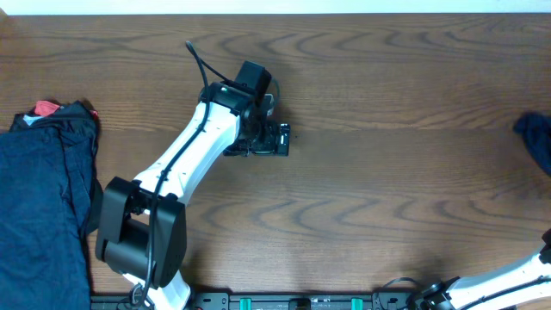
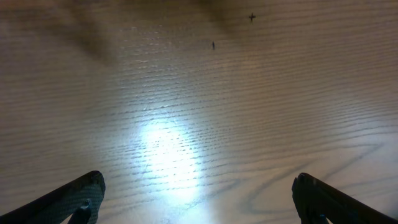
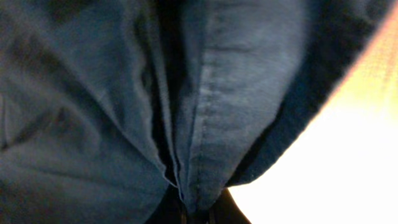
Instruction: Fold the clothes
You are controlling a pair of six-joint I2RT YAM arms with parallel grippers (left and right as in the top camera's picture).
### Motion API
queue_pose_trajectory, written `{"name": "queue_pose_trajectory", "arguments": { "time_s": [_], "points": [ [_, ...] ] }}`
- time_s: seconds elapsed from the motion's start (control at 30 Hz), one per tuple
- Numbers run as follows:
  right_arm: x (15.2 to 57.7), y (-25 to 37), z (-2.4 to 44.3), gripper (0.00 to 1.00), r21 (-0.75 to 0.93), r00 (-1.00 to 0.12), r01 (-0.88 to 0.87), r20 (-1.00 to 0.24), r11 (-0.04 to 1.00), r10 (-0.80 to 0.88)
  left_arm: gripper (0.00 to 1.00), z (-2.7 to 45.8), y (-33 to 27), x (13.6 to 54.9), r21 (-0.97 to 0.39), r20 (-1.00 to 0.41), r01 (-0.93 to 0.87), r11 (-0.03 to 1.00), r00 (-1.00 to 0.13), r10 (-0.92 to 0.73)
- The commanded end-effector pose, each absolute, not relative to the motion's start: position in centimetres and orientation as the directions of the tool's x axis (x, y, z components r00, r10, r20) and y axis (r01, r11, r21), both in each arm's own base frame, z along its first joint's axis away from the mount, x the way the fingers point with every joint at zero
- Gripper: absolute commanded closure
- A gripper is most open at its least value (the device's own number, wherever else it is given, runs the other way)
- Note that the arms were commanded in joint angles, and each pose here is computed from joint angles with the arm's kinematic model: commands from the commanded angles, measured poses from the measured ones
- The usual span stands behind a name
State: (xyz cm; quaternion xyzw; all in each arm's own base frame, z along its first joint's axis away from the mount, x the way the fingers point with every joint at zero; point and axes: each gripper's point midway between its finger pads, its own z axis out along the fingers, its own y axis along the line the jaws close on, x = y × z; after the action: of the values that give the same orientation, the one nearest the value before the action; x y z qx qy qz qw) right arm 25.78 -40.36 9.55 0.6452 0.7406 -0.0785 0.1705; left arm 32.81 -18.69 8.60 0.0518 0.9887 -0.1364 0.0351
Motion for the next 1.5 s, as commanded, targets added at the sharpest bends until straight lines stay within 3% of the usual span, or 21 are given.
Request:
{"name": "queue_pose_trajectory", "arguments": {
  "time_s": [0.0,0.07,0.1,0.13,0.17,0.43,0.57,0.6,0.63,0.67,0.7,1.23,1.47],
  "points": [
    [25.2,-41.0,11.4,0.99,0.128,-0.051,0.986,-0.388,0.109,0.92,0.02,7.9,-18.8,32.7,-0.264,-0.073,0.121,0.957,-0.992,0.105],
    [25.5,-40.7,11.2,0.94,0.127,-0.062,0.985,-0.381,0.119,0.922,0.02,7.9,-18.8,32.8,-0.265,-0.08,0.123,0.956,-0.991,0.105],
    [25.6,-40.6,11.2,0.62,0.128,-0.069,0.984,-0.377,0.126,0.924,0.02,7.9,-18.9,32.9,-0.266,-0.082,0.124,0.956,-0.991,0.105],
    [25.9,-40.4,11.2,0.16,0.129,-0.08,0.982,-0.375,0.138,0.924,0.02,7.9,-18.9,32.9,-0.266,-0.083,0.124,0.956,-0.991,0.105],
    [26.2,-40.2,11.1,0.01,0.132,-0.089,0.98,-0.372,0.148,0.924,0.02,7.9,-18.9,32.9,-0.266,-0.084,0.124,0.956,-0.991,0.105],
    [27.2,-39.2,11.3,0.01,0.166,-0.112,0.97,-0.35,0.18,0.93,0.02,8.0,-19.0,33.1,-0.269,-0.091,0.126,0.955,-0.99,0.105],
    [29.4,-38.9,13.9,0.04,0.263,-0.132,0.934,-0.381,0.244,0.915,0.02,8.0,-19.1,33.4,-0.272,-0.103,0.129,0.954,-0.989,0.105],
    [29.9,-38.8,14.6,0.14,0.275,-0.148,0.923,-0.395,0.27,0.907,0.02,8.0,-19.1,33.5,-0.273,-0.107,0.13,0.953,-0.989,0.104],
    [30.3,-38.7,15.1,0.34,0.28,-0.157,0.916,-0.406,0.286,0.9,0.02,8.1,-19.2,33.6,-0.274,-0.112,0.131,0.953,-0.988,0.104],
    [30.6,-38.5,15.4,0.72,0.278,-0.166,0.913,-0.413,0.298,0.896,0.02,8.1,-19.2,33.7,-0.275,-0.117,0.133,0.952,-0.988,0.104],
    [30.7,-38.4,15.4,0.99,0.271,-0.171,0.915,-0.413,0.3,0.895,0.02,8.1,-19.3,33.9,-0.276,-0.124,0.135,0.952,-0.987,0.103],
    [25.6,-38.7,4.3,0.99,-0.054,-0.22,0.976,-0.237,0.213,0.946,0.02,5.4,-19.6,33.5,-0.283,-0.048,0.118,0.952,-0.993,0.108],
    [24.3,-37.1,-1.2,0.99,-0.128,-0.282,0.954,-0.091,0.269,0.955,0.02,5.4,-19.6,33.5,-0.281,-0.05,0.117,0.952,-0.993,0.107]
  ]
}}
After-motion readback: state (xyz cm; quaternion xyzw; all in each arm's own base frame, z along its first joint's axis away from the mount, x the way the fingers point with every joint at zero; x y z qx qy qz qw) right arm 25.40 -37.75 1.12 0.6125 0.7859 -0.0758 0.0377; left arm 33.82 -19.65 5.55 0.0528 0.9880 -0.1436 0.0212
